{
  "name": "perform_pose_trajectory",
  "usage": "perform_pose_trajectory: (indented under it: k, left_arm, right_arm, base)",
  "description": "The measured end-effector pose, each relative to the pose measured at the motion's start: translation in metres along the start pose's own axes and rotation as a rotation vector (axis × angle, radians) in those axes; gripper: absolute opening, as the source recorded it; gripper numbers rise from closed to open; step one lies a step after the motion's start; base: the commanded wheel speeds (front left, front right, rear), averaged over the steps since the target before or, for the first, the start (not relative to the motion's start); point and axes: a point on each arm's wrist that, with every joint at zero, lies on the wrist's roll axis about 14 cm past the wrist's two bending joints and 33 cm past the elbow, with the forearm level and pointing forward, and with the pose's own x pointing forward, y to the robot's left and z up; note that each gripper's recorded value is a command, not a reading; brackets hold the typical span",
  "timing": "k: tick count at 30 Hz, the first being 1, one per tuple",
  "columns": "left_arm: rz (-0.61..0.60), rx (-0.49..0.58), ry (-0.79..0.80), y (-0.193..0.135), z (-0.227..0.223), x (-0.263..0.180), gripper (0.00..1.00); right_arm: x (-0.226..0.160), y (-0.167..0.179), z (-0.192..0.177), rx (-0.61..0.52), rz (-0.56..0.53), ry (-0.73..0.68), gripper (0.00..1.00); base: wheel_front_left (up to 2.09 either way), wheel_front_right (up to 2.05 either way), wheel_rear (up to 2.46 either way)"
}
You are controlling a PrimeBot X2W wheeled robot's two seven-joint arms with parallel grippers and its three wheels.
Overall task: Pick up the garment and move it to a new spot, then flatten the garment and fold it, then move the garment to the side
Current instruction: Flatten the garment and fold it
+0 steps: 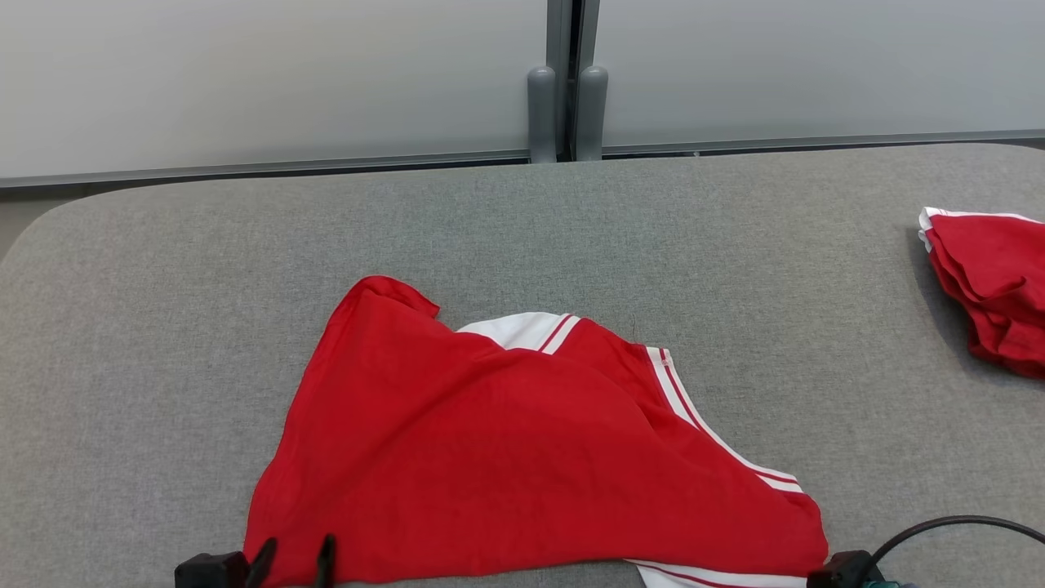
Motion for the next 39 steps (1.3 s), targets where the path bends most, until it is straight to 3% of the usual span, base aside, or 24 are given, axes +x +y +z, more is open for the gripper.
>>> perform_pose_trajectory:
  k: [14, 15, 16, 17, 18, 19, 21, 30, 39]
  left_arm:
    - [0.05, 0.023, 0.082, 0.017, -0.008, -0.001, 1.0]
    - [0.048, 0.02, 0.089, 0.017, -0.009, -0.001, 0.91]
    - [0.045, 0.017, 0.097, 0.016, -0.011, 0.0, 0.73]
    - [0.044, 0.015, 0.102, 0.016, -0.012, 0.001, 0.43]
    - [0.039, 0.017, 0.112, 0.015, -0.013, 0.002, 0.22]
    - [0.033, 0.021, 0.119, 0.015, -0.014, 0.004, 0.0]
    - [0.029, 0.022, 0.133, 0.016, -0.016, 0.006, 0.0]
    - [-0.01, -0.023, 0.117, 0.011, -0.012, 0.005, 0.0]
    - [-0.107, -0.056, -0.039, -0.014, 0.037, -0.014, 0.0]
  right_arm:
    - [-0.005, -0.003, -0.005, -0.054, -0.004, 0.098, 1.0]
    - [-0.004, -0.003, -0.006, -0.056, -0.002, 0.106, 1.0]
    - [-0.004, -0.002, -0.007, -0.056, 0.001, 0.116, 1.0]
    - [-0.003, -0.002, -0.008, -0.058, 0.006, 0.127, 1.0]
    - [-0.002, -0.002, -0.009, -0.062, 0.009, 0.138, 0.91]
    - [-0.001, -0.002, -0.009, -0.067, 0.013, 0.15, 0.47]
    - [0.001, -0.002, -0.01, -0.078, 0.026, 0.169, 0.0]
    - [-0.007, 0.002, -0.004, -0.068, 0.061, 0.164, 0.0]
    - [-0.045, 0.0, 0.047, 0.045, 0.063, -0.059, 0.0]
  base:
    - [0.0, 0.0, 0.0]
    - [0.0, 0.0, 0.0]
    - [0.0, 0.0, 0.0]
    - [0.0, 0.0, 0.0]
    - [0.0, 0.0, 0.0]
    - [0.0, 0.0, 0.0]
    - [0.0, 0.0, 0.0]
    - [0.0, 0.0, 0.0]
    - [0.0, 0.0, 0.0]
